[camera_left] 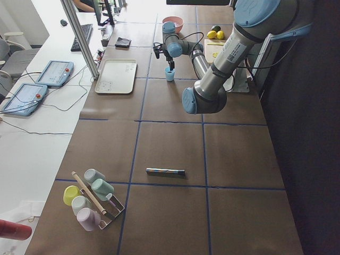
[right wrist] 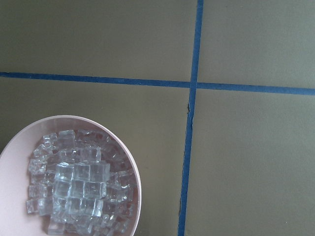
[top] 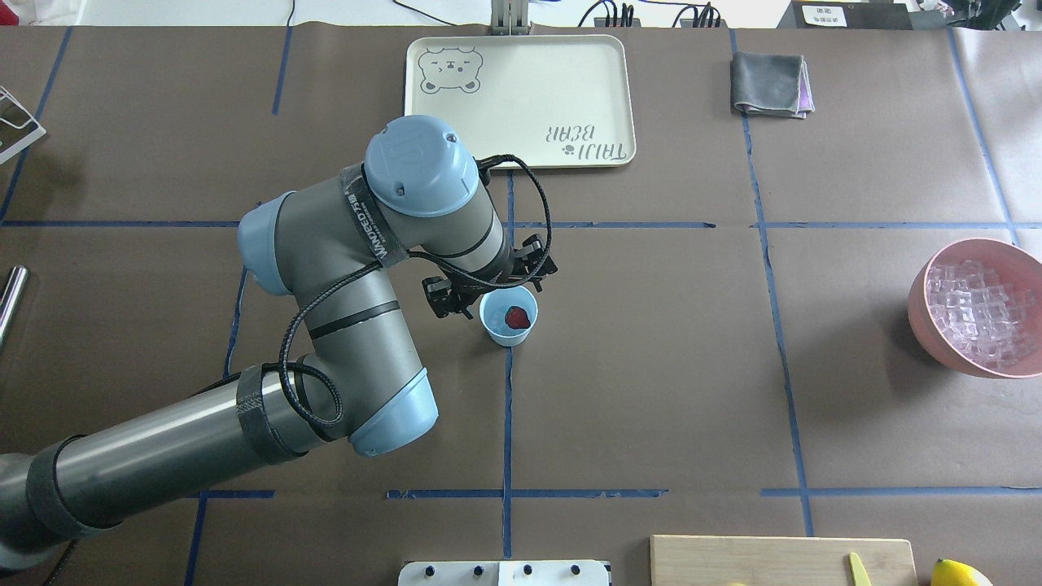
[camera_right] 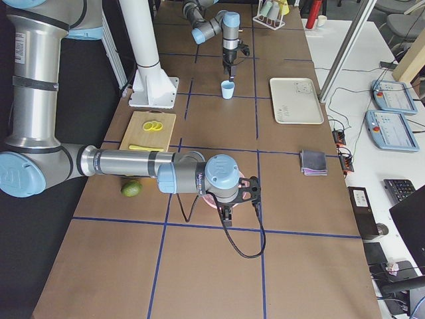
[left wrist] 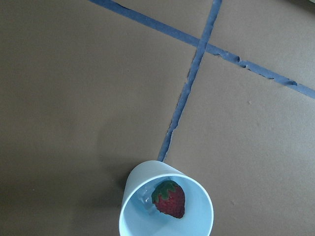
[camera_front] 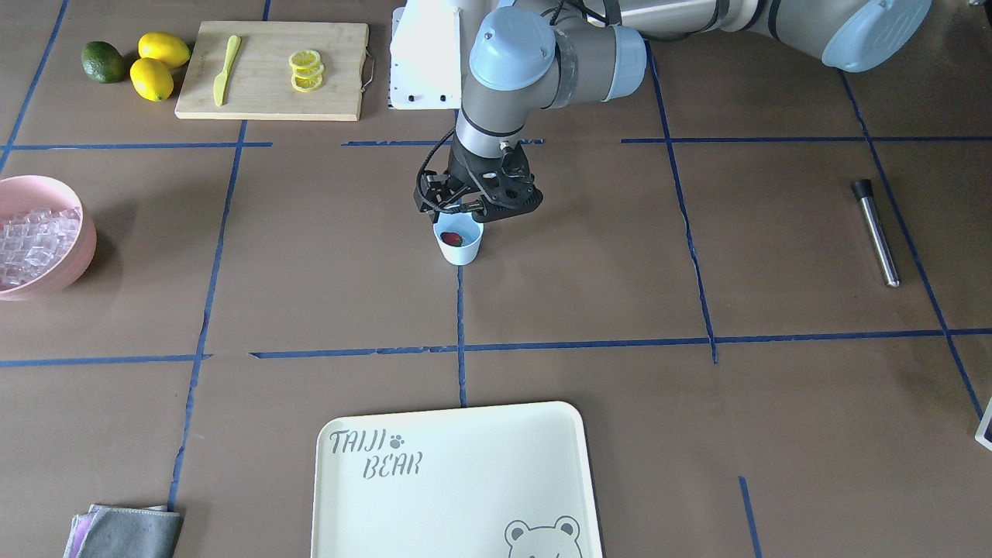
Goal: Mash ice and strawberries in cup
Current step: 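Open the left gripper to drop the strawberry into the cup, then move the left gripper back toward the silver rod by the dish rack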
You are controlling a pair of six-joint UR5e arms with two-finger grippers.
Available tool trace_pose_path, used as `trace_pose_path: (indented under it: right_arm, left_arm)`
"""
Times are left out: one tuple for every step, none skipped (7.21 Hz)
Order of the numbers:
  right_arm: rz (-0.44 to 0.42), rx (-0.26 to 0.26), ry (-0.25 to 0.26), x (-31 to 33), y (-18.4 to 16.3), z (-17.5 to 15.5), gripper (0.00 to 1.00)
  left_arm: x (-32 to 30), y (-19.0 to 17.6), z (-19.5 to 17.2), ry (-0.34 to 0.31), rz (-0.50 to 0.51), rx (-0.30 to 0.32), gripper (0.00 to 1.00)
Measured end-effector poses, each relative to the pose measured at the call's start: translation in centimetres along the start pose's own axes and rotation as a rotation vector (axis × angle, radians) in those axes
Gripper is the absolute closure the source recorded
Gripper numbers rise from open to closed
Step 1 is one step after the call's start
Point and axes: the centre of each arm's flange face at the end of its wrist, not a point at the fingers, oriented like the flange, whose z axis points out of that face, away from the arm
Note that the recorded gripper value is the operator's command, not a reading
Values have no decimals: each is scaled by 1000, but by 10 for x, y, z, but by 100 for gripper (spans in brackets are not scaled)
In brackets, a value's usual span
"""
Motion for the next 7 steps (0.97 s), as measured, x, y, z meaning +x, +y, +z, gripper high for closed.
trace_pose_path:
  right_arm:
    - [-2, 1, 14, 1, 0, -1, 0]
    - [-4, 0, 34, 2, -1, -1, 0]
    - [-4, -3, 56, 4, -1, 0, 0]
    - [-2, -11, 67, 5, 0, 2, 0]
    - [6, -25, 71, 5, 1, 5, 0]
    - [15, -35, 72, 5, 2, 5, 0]
    - [18, -38, 72, 4, 2, 5, 0]
  left_arm:
    - [-5, -4, -6, -2, 22, 4, 0]
    - [-23, -16, -14, -17, 54, 8, 0]
    - [-55, -35, -27, -44, 95, 7, 0]
    - [-93, -59, -48, -72, 141, 8, 0]
    - [-131, -87, -71, -99, 198, 9, 0]
    - [-167, -116, -91, -123, 251, 9, 0]
    - [-211, -145, -108, -146, 303, 5, 0]
